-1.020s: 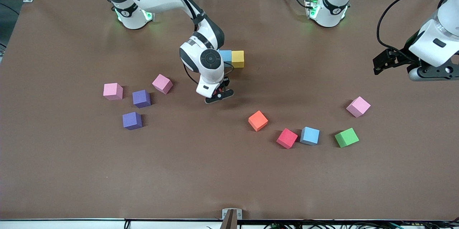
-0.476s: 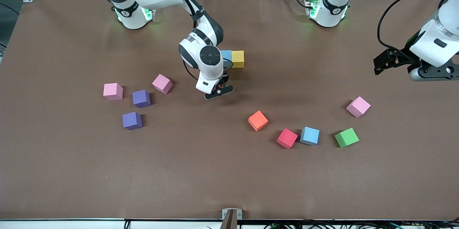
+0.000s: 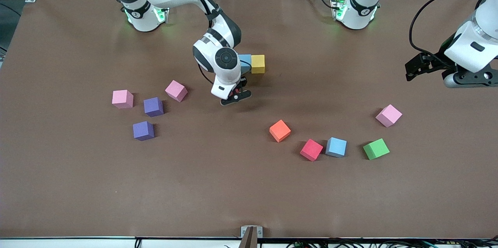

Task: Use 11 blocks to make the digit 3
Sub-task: 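Lower the red cube below the yellow cube and open the right gripper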

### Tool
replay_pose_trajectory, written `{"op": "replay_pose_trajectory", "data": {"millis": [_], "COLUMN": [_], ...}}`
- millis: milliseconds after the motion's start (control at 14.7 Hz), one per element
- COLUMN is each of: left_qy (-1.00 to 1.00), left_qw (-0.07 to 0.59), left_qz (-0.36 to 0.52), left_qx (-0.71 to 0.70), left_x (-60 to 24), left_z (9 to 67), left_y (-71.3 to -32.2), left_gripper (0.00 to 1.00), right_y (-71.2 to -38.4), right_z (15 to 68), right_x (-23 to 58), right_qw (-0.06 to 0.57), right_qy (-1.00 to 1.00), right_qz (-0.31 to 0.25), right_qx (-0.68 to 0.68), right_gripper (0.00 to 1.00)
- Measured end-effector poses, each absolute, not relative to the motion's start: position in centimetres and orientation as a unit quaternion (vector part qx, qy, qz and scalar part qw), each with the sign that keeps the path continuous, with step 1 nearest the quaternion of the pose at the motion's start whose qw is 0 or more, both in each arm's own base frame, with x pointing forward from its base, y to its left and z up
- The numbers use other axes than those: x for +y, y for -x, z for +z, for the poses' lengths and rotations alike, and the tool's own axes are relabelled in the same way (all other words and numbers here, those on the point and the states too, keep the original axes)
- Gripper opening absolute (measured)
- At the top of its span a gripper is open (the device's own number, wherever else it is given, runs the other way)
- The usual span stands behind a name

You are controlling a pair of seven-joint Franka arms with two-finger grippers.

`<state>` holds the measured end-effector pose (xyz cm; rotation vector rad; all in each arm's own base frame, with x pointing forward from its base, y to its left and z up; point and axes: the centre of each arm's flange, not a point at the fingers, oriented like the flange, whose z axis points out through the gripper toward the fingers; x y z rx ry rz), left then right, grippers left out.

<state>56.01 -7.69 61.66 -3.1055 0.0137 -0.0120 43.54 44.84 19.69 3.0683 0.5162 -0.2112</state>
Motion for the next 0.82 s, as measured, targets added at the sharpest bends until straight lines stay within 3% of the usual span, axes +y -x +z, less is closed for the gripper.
{"op": "replay_pose_trajectory", "data": {"millis": [748, 816], "left_qy": [1.000, 1.000], "left_qw": [0.018, 0.018], "left_qz": [-0.004, -0.004], "left_qx": [0.005, 0.005], "left_x": [-7.74, -7.74], "left_z": [61.66, 61.66], "left_y": [-56.00, -56.00], "left_gripper": [1.00, 1.00], "right_y": [-43.70, -43.80], "right_z": [19.69, 19.75], "right_x": [44.59, 44.55], "right_qw": [-0.008, -0.008], "right_qy": [-0.989, -0.989], "right_qz": [-0.084, -0.083], "right_qx": [0.123, 0.121], "right_gripper": [0.61, 0.67]}}
